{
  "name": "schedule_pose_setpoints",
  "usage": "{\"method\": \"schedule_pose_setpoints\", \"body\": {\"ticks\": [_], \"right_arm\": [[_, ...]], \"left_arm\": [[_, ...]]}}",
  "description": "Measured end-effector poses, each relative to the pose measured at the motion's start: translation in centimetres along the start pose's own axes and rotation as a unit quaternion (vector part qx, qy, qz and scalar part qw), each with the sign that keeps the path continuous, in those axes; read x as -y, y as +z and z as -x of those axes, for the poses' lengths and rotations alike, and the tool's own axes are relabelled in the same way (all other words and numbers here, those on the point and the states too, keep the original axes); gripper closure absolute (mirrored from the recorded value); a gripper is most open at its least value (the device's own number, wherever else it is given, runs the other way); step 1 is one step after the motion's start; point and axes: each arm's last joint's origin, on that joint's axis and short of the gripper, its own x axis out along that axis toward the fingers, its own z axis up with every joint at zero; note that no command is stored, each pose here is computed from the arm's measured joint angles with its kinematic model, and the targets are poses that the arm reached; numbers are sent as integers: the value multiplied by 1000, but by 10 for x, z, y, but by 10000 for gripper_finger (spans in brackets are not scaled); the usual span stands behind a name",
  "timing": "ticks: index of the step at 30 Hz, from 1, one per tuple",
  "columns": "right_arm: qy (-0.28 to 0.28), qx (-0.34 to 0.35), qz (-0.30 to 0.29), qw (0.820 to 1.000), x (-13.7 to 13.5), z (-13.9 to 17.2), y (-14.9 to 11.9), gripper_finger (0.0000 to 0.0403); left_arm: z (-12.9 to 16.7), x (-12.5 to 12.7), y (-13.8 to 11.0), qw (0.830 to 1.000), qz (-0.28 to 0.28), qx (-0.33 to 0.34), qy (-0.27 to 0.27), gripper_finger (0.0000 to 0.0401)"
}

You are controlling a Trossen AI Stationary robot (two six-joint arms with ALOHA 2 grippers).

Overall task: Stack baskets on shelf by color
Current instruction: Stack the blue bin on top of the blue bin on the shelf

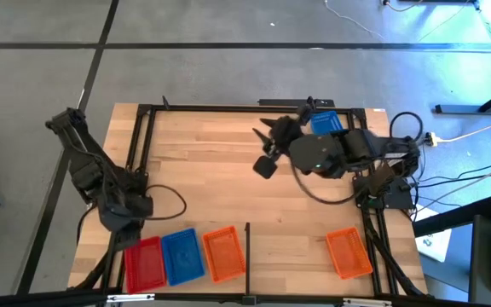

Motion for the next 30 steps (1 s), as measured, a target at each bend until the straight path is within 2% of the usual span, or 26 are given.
{"method": "schedule_pose_setpoints", "body": {"ticks": [3,6,10,14,17,19,24,27,30], "right_arm": [[-3,-23,-53,998,20,16,-3,272],[-4,-78,-98,992,43,28,-12,272],[-48,-175,-183,966,77,31,-30,272],[-30,-197,-246,949,101,15,-30,272],[-103,-244,-248,932,126,-6,-44,272],[-125,-269,-254,921,141,-22,-54,272],[-154,-372,-303,864,180,-56,-89,272],[-159,-441,-316,825,196,-76,-119,272],[-169,-496,-317,790,209,-91,-150,272]], "left_arm": [[14,4,5,995,-42,91,16,339],[25,6,10,980,-90,173,38,339],[40,8,14,953,-143,258,65,339],[55,5,21,924,-166,332,93,339],[65,4,27,905,-172,370,116,339],[71,4,32,897,-175,384,129,339],[84,4,42,880,-184,410,153,339],[91,4,48,855,-205,437,188,339],[99,2,54,827,-202,471,232,339]]}}
